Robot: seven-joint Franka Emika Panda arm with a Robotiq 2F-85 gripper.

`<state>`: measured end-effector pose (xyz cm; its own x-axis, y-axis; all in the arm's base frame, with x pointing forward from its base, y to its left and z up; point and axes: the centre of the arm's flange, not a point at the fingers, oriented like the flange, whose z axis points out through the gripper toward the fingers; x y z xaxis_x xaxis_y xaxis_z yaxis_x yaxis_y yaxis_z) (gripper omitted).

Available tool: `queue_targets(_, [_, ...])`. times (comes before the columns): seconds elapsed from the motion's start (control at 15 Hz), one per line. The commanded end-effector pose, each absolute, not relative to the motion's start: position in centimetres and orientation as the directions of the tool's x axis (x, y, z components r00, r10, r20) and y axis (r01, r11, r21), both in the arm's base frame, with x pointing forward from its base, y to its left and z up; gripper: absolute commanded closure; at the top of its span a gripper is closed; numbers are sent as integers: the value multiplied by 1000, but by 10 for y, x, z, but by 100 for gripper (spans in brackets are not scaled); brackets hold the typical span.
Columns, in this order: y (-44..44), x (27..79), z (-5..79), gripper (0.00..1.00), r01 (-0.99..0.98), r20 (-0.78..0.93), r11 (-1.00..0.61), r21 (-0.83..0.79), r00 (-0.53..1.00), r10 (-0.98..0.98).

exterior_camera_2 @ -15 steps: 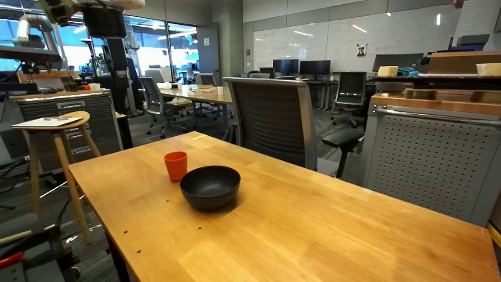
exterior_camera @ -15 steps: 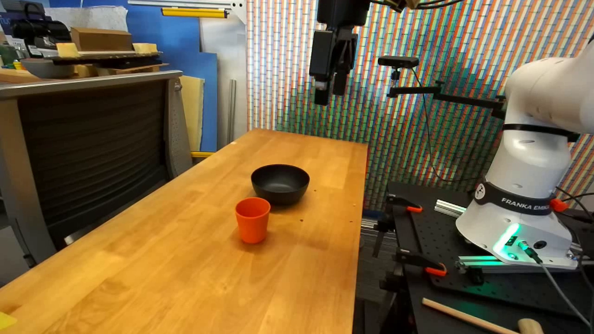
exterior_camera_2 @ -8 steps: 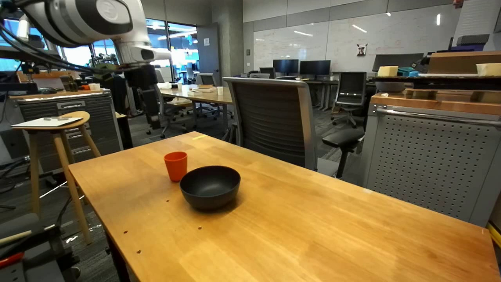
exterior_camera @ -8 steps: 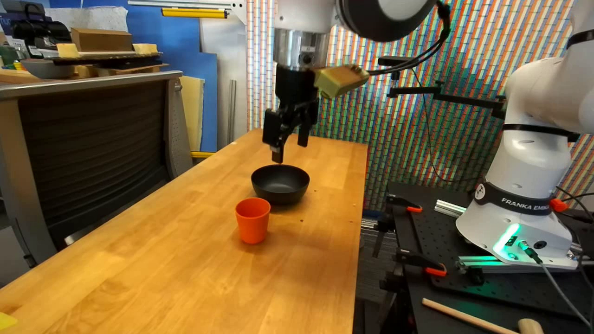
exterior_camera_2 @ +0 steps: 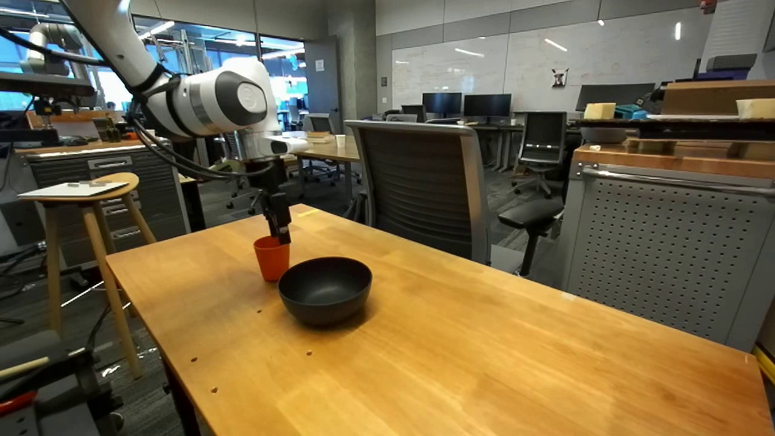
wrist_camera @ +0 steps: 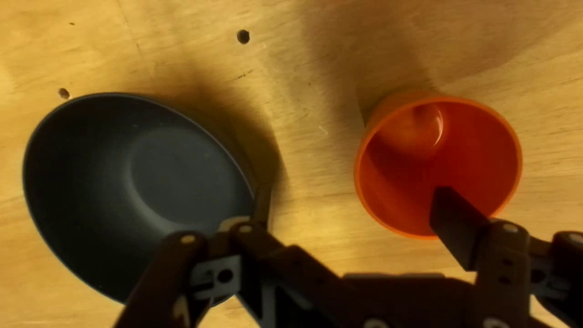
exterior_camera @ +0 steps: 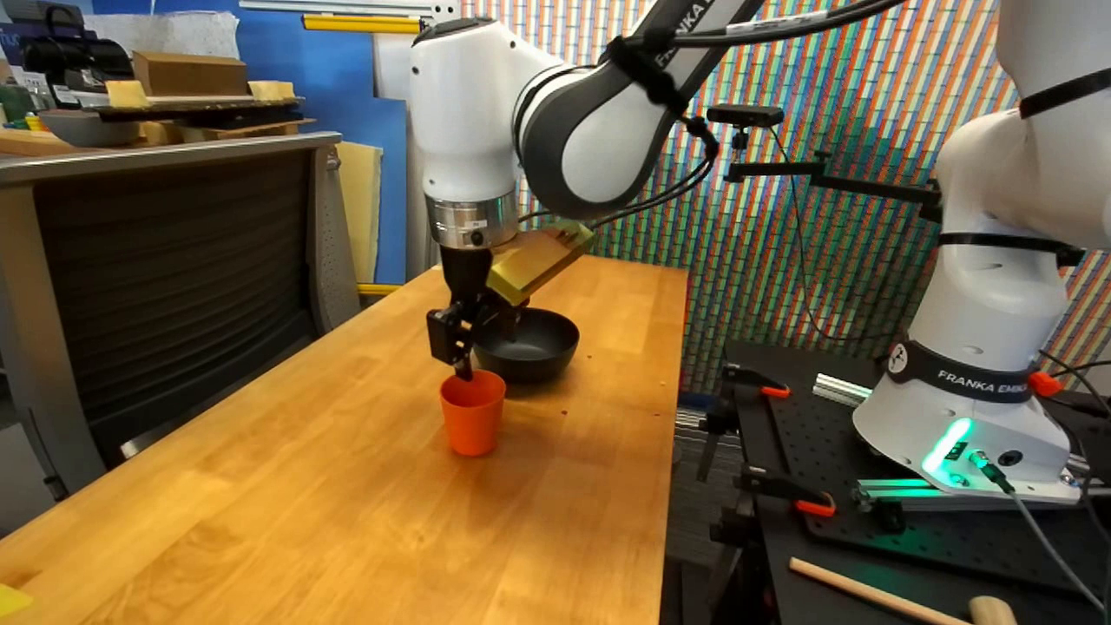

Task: Put the cup in the bowl

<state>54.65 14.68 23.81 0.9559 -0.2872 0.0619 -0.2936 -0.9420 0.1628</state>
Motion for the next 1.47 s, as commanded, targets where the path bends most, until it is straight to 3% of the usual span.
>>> queue_targets(0.0, [154, 580, 220, 42, -317, 37, -932, 173, 948, -316])
queue_targets(0.47, [150, 579, 196, 96, -331, -12, -926, 182, 941, -339])
queue_targets(0.53, [154, 576, 199, 100, -321, -23, -931, 176, 944, -329])
queue_targets(0.87, [165, 564, 234, 98, -304, -27, -940, 155, 950, -311])
queue_targets(1.4, [97, 554, 301, 98, -532, 316, -774, 344, 841, -438])
